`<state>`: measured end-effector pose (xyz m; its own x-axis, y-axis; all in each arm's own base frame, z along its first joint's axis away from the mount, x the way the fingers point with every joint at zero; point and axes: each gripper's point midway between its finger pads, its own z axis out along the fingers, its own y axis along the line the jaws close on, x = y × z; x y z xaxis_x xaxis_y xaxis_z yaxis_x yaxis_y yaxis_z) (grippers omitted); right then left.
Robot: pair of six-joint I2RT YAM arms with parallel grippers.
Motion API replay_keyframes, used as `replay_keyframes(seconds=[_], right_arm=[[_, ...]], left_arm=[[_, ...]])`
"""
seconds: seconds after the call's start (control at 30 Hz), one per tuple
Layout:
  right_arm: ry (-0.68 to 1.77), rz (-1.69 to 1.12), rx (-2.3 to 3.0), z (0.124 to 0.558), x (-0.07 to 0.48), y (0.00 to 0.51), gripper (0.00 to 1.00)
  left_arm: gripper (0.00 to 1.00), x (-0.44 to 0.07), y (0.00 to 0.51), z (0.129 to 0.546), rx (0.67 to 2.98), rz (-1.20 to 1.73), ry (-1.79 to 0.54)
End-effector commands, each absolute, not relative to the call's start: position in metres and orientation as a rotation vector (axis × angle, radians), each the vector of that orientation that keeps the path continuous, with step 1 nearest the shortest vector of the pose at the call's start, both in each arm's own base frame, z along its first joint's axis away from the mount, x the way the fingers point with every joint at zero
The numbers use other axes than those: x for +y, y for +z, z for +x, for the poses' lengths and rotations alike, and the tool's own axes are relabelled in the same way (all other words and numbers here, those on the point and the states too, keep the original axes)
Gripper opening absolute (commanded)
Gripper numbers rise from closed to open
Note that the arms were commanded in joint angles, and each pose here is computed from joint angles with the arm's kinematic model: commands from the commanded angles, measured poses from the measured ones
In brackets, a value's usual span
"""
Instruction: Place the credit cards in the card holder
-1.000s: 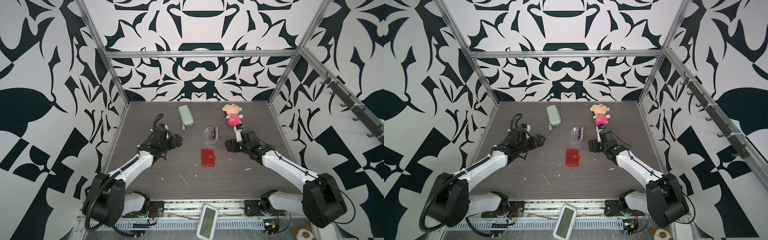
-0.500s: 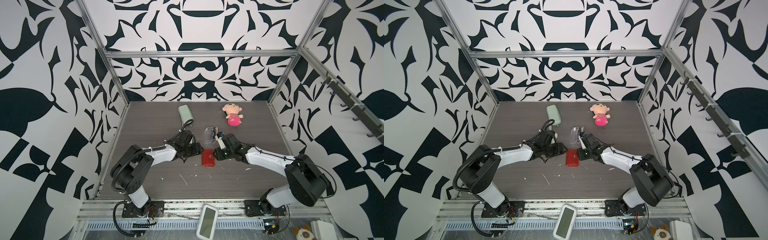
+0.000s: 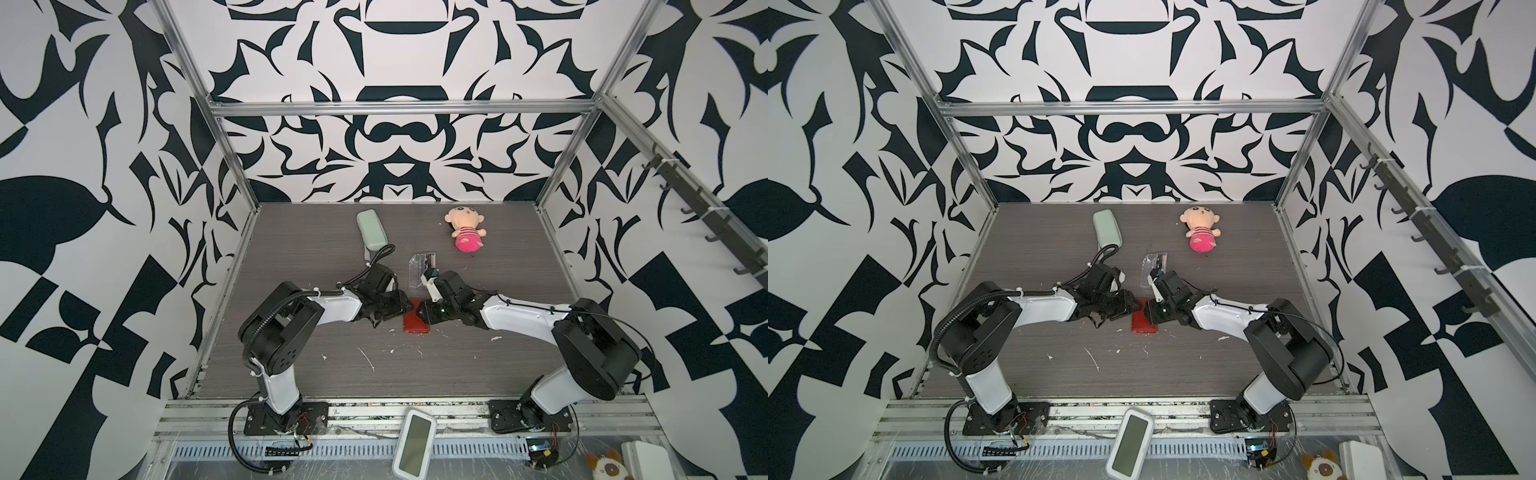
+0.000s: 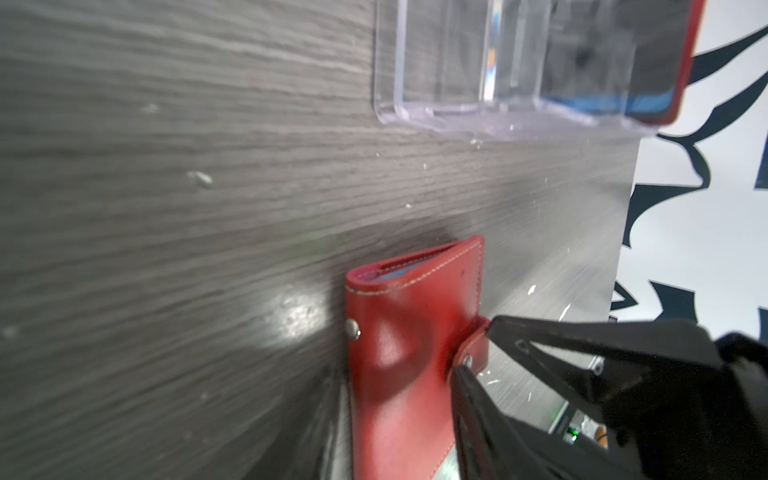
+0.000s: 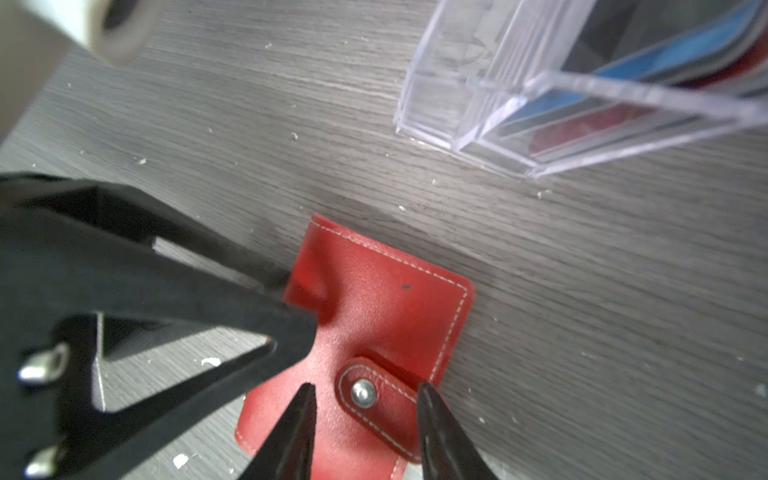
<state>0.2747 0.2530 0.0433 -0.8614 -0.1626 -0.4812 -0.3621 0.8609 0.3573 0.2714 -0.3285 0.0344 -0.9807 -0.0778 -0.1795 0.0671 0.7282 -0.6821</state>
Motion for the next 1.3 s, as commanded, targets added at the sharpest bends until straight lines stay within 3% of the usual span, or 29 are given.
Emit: replay_keyframes(seconds=[0.0, 0.17, 0.37, 0.53, 1.03, 1.27], right_arm=[[0.606, -0.369, 2.568, 0.28, 0.257, 0.046, 0.44], [0.523, -0.379, 2.6, 0.276, 0.254, 0.033, 0.43], [0.381, -0.418, 2.625, 0.27, 0.249, 0.023, 0.43], [0.255, -0.467, 2.612, 0.266, 0.248, 0.022, 0.35], [-0.009, -0.472, 2.523, 0.274, 0.23, 0.044, 0.02], [0.003, -0.354, 2.446, 0.275, 0.215, 0.07, 0.0]], left_arm=[[0.44, -0.33, 0.027, 0.266, 2.777, -0.023, -1.093], [0.35, -0.33, 0.025, 0.265, 2.787, -0.022, -1.097], [0.12, -0.33, 0.022, 0.263, 2.796, -0.021, -1.101], [0.02, -0.328, 0.022, 0.263, 2.794, -0.028, -1.088], [0.0, -0.318, 0.018, 0.264, 2.801, -0.073, -1.017], [0.0, -0.31, 0.014, 0.262, 2.808, -0.104, -0.969]])
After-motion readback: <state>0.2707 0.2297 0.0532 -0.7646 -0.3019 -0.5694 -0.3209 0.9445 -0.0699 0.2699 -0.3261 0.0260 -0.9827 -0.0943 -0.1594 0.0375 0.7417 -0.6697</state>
